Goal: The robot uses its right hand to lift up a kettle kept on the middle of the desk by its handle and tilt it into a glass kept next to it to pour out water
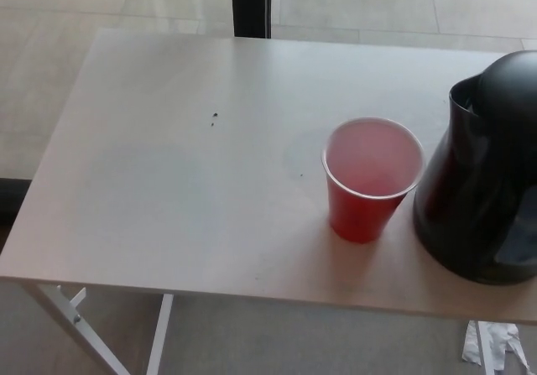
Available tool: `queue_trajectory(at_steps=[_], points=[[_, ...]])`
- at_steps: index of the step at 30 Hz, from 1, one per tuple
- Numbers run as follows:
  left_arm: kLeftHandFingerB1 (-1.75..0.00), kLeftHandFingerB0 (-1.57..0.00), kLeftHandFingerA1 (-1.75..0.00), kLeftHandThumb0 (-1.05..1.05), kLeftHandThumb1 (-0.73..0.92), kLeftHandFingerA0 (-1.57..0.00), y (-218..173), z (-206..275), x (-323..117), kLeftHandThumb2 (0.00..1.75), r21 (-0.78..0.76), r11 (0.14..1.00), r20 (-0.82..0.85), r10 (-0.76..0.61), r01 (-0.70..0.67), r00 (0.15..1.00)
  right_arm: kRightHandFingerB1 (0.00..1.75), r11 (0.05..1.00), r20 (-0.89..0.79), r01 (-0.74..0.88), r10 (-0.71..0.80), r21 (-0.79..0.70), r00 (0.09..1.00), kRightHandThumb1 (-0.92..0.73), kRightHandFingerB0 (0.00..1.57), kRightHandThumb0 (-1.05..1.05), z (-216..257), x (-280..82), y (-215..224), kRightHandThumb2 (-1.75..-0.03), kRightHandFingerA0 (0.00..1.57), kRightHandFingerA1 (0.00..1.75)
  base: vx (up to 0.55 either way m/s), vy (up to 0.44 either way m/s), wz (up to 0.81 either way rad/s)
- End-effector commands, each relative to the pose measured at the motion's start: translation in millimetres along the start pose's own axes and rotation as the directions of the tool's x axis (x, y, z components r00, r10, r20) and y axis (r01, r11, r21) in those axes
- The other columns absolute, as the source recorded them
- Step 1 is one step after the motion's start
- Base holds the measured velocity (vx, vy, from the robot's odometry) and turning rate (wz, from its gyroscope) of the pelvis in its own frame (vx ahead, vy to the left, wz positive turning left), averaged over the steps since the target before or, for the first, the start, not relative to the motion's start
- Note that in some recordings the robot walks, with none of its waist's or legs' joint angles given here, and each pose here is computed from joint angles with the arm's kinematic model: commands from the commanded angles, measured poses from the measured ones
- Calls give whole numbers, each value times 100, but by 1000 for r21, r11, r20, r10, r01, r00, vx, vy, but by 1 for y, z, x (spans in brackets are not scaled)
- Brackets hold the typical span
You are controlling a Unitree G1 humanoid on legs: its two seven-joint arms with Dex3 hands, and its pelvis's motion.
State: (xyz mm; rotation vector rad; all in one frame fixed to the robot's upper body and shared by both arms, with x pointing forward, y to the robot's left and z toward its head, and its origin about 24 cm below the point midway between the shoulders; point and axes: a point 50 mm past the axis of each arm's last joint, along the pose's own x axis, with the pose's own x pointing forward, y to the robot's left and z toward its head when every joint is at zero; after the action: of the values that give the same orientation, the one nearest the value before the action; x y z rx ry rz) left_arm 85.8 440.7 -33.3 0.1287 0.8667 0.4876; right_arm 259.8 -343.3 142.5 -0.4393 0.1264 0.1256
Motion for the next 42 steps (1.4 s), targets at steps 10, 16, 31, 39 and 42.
queue_trajectory(at_steps=[10,16,31,39,42], points=[[-57,-25,-61,-80,88,-41,7,9,-2,66,10,1000,42,6,-7,999,11,992,-94,62,-72,-111,993,-45,0,-70,-14,7,-2,-82,0,22,0,0,0],[-55,-27,-61,-81,86,-42,7,8,-2,66,40,999,40,9,-10,999,21,993,-81,88,-95,-83,992,-57,9,-52,-10,17,-1,-60,22,41,0,0,0],[-61,-29,-66,-84,70,-44,4,10,0,107,29,1000,35,2,-3,999,35,936,-16,348,-349,-41,937,-59,34,-32,-8,19,-4,-57,53,50,0,0,0],[-55,-28,-60,-84,84,-45,4,9,0,65,27,1000,30,1,-2,1000,38,911,-38,411,-412,-35,910,-58,39,-27,-14,22,-14,-57,55,50,0,0,0],[-54,-28,-59,-83,84,-44,4,9,0,65,44,999,25,4,-5,1000,38,916,-46,398,-400,-43,915,-57,42,-29,-15,24,-14,-57,57,52,0,0,0]])
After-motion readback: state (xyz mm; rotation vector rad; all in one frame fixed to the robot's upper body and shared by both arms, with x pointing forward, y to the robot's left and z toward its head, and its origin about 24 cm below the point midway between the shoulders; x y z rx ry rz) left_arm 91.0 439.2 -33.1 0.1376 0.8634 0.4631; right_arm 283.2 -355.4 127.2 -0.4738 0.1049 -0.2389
